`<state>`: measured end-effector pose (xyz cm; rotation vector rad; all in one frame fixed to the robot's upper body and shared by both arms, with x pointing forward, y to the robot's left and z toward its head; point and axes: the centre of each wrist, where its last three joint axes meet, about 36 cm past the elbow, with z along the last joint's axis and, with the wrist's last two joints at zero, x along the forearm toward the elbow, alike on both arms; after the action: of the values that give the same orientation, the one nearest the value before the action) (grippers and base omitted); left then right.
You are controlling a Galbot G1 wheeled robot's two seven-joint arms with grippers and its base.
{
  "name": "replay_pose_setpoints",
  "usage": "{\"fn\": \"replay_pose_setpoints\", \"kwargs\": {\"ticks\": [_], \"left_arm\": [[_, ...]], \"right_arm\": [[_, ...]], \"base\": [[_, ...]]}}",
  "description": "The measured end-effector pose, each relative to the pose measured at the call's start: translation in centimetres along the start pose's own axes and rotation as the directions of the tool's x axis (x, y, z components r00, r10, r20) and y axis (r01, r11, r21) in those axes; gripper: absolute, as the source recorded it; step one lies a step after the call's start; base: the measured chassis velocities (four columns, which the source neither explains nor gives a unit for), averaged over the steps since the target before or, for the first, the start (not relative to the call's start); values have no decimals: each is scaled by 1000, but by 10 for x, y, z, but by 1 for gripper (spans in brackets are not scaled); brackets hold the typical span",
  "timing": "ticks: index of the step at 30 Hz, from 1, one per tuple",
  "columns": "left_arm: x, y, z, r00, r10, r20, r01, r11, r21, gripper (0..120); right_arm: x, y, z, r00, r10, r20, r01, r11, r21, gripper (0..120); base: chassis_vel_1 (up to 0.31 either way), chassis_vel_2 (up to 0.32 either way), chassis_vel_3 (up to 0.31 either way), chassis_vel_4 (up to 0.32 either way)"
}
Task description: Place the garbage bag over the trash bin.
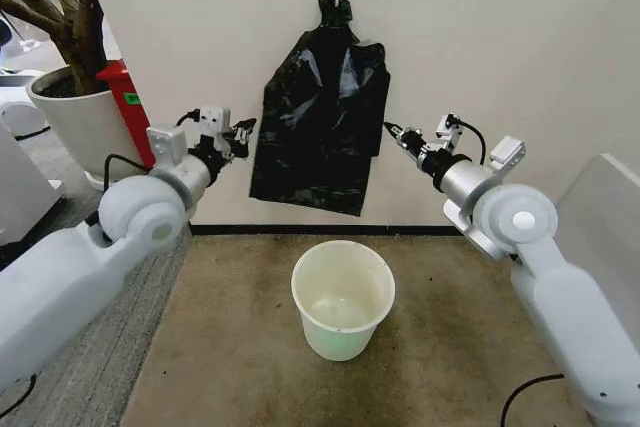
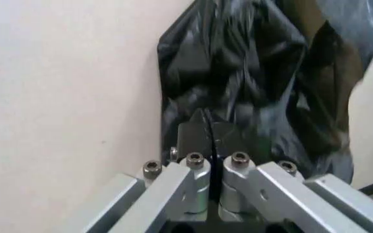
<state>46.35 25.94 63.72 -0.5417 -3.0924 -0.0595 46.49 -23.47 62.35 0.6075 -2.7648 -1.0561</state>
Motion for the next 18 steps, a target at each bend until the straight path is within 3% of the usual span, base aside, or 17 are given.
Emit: {"fn": "replay_pose_setpoints", "kwargs": {"ticks": [5,8,11,15,18], "left_arm": [[1,-7,-16,998,-5,56,8,999,-53,0],[2,-18,-34,996,-3,90,18,986,-165,0],[3,-21,-40,994,0,110,27,970,-240,1],[4,-22,-41,994,1,113,41,926,-376,18],[0,-23,-37,994,2,114,47,904,-424,26]], "right_arm": [[-7,14,1,997,-3,72,-16,966,259,0],[-19,30,9,991,-9,133,-51,899,435,8],[-24,43,14,990,-13,140,-56,876,479,14],[-29,69,25,991,9,131,-75,857,510,29],[-33,78,29,991,27,131,-89,861,501,37]], "base": [[0,0,0,0],[0,0,0,0],[0,0,0,0],[0,0,0,0],[0,0,0,0]]}}
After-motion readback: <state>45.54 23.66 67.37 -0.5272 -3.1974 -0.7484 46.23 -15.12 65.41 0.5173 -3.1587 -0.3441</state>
